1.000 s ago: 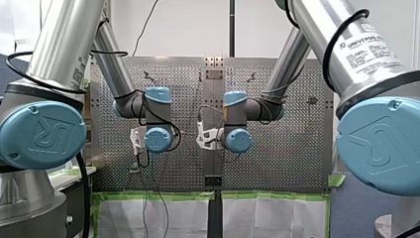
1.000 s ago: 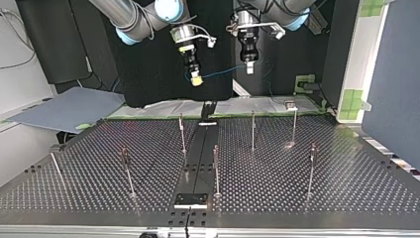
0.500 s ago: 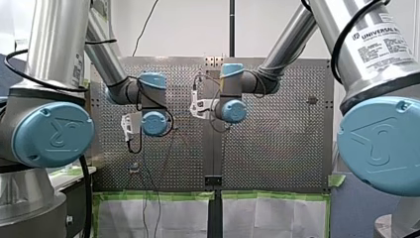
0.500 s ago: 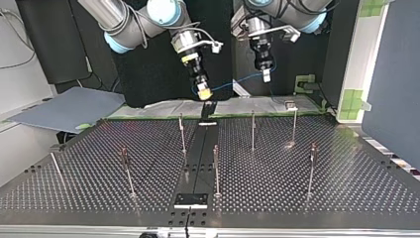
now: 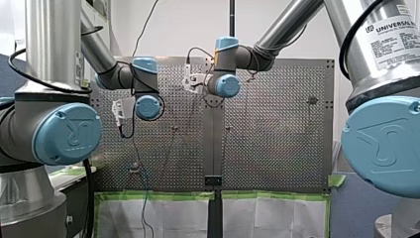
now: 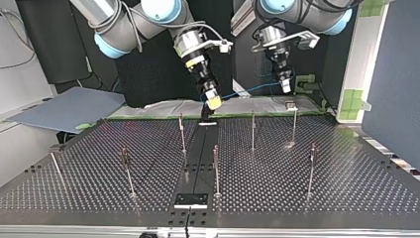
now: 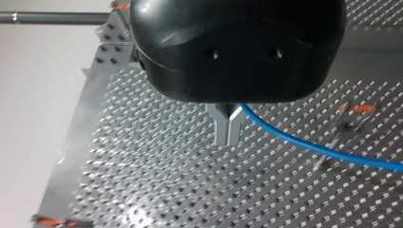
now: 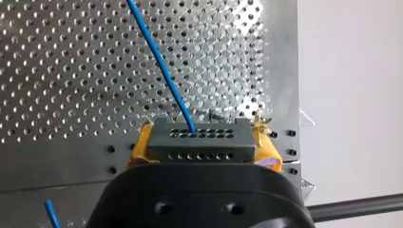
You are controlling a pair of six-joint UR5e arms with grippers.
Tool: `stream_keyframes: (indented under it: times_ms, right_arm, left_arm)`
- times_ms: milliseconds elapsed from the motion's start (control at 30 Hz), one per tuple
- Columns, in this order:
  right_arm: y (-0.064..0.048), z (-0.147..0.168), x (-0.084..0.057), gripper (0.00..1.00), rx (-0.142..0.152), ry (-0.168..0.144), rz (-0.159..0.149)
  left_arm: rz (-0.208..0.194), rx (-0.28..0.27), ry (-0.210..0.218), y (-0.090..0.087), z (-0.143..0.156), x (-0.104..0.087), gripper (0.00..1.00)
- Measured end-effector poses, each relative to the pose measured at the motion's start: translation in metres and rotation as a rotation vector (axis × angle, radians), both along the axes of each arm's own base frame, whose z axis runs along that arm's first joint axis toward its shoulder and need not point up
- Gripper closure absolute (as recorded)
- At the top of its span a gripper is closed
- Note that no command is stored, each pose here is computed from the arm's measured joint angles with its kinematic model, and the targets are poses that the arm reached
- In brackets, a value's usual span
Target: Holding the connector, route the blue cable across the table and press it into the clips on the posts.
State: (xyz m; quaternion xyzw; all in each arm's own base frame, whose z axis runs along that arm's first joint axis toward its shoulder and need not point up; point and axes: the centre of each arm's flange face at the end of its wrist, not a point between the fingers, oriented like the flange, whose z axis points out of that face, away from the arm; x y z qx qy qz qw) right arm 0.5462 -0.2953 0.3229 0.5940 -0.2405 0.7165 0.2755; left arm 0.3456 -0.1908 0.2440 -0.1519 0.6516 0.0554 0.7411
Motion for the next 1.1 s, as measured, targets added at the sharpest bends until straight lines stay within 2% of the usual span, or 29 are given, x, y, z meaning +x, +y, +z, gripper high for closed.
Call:
stream_keyframes:
  times_ms: [100, 333, 600, 800, 1100]
  right_arm:
    - [-0.002, 0.005, 0.005, 1.00, 0.011, 0.001, 0.007]
    - [-0.009, 0.007, 0.018, 1.00, 0.035, 0.023, 0.012]
    - [-0.017, 0.003, 0.032, 1.00, 0.067, 0.053, 0.019]
    - [-0.018, 0.005, 0.044, 1.00, 0.093, 0.064, 0.037]
    - [-0.021, 0.023, 0.055, 1.00, 0.118, 0.061, 0.054]
  left_arm:
    - [0.005, -0.004, -0.012, 0.008, 0.012, 0.004, 1.00]
    - [0.038, -0.028, -0.058, 0.024, 0.047, 0.015, 1.00]
    - [0.044, -0.030, -0.081, 0.027, 0.065, 0.025, 1.00]
    - [0.032, -0.029, -0.096, 0.028, 0.074, 0.036, 1.00]
    - [0.050, -0.027, -0.113, 0.036, 0.086, 0.050, 1.00]
